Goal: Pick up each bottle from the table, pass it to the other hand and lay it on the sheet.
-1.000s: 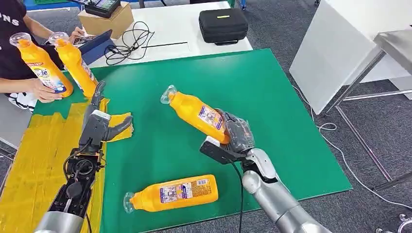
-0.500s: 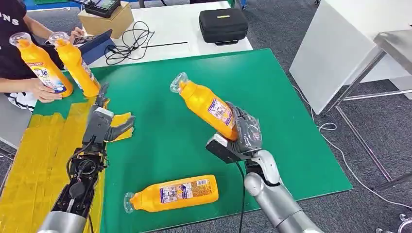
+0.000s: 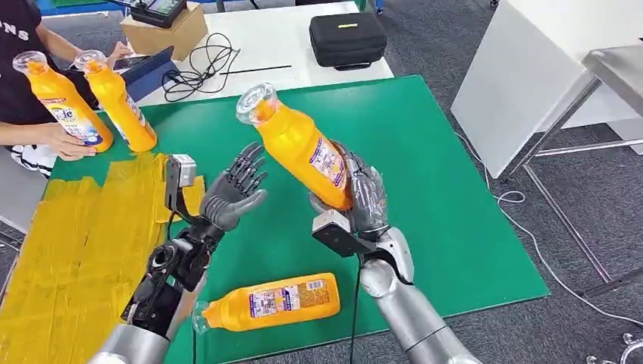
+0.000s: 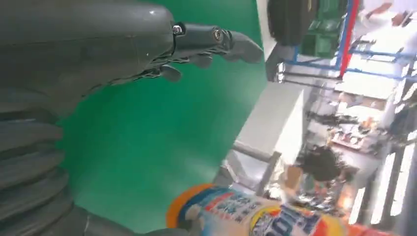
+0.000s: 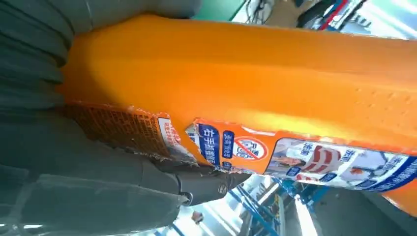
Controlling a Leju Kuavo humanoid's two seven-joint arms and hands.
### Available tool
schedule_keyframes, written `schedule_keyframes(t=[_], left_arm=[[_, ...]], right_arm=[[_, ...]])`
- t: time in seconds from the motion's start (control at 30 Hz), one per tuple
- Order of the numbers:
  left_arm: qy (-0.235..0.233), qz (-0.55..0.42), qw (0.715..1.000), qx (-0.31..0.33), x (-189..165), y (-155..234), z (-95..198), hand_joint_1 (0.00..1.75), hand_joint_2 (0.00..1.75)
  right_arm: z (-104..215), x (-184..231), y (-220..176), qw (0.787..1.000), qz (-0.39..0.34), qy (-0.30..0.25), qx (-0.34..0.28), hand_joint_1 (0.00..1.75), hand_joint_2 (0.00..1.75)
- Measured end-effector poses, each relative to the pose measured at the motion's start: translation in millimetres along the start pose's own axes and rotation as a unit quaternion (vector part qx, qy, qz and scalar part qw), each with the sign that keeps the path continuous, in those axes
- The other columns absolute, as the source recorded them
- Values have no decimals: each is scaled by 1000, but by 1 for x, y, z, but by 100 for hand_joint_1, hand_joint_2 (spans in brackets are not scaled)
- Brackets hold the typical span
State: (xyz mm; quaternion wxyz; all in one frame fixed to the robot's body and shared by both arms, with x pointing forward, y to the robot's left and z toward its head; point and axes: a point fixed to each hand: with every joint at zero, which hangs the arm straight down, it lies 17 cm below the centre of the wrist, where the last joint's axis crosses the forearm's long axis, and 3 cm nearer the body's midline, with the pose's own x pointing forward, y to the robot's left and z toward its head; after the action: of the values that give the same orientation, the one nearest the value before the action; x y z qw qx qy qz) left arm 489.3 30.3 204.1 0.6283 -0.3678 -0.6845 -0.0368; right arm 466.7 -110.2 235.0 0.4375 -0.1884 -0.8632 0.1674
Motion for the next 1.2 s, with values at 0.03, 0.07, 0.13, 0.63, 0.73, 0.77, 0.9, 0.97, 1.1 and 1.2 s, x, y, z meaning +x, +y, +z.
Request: schedule_keyframes(t=[0.03, 0.07, 0.13, 0.63, 0.73, 0.77, 0.9, 0.97, 1.1, 1.2], left_arm=[[-3, 3, 1000, -6, 2, -5, 0, 0, 175], [-5, 4, 1000, -10, 2, -10, 1, 0, 175], [-11, 8, 1000, -18, 5, -18, 2, 0, 175], [-51, 44, 998, -8, 28, -10, 5, 0, 175], [-66, 44, 997, -4, 37, -6, 7, 0, 175], [-72, 44, 996, -2, 40, -4, 8, 0, 175], [-100, 25, 995, 15, 55, -1, 15, 0, 175], [-117, -2, 993, 32, 63, 2, 18, 0, 175], [-147, -61, 986, 58, 79, 2, 25, 0, 175], [-158, -69, 983, 60, 86, -1, 30, 0, 175]], right_arm=[[-2, 2, 1, 1000, -1, -2, 2, 175, 175], [-3, 4, 3, 1000, -3, -4, 3, 175, 175], [-7, 11, 9, 1000, -4, -11, 9, 175, 175], [-11, 18, 44, 998, -3, -14, 53, 175, 175], [-12, 15, 46, 998, -2, -8, 56, 175, 175], [-11, 14, 46, 998, -1, -6, 57, 175, 175], [-10, 9, 47, 998, 3, -2, 59, 175, 175], [-10, 7, 45, 998, 7, -1, 56, 175, 175], [-10, 1, 40, 999, 13, 5, 49, 175, 175], [-10, -1, 38, 999, 14, 8, 46, 175, 175]])
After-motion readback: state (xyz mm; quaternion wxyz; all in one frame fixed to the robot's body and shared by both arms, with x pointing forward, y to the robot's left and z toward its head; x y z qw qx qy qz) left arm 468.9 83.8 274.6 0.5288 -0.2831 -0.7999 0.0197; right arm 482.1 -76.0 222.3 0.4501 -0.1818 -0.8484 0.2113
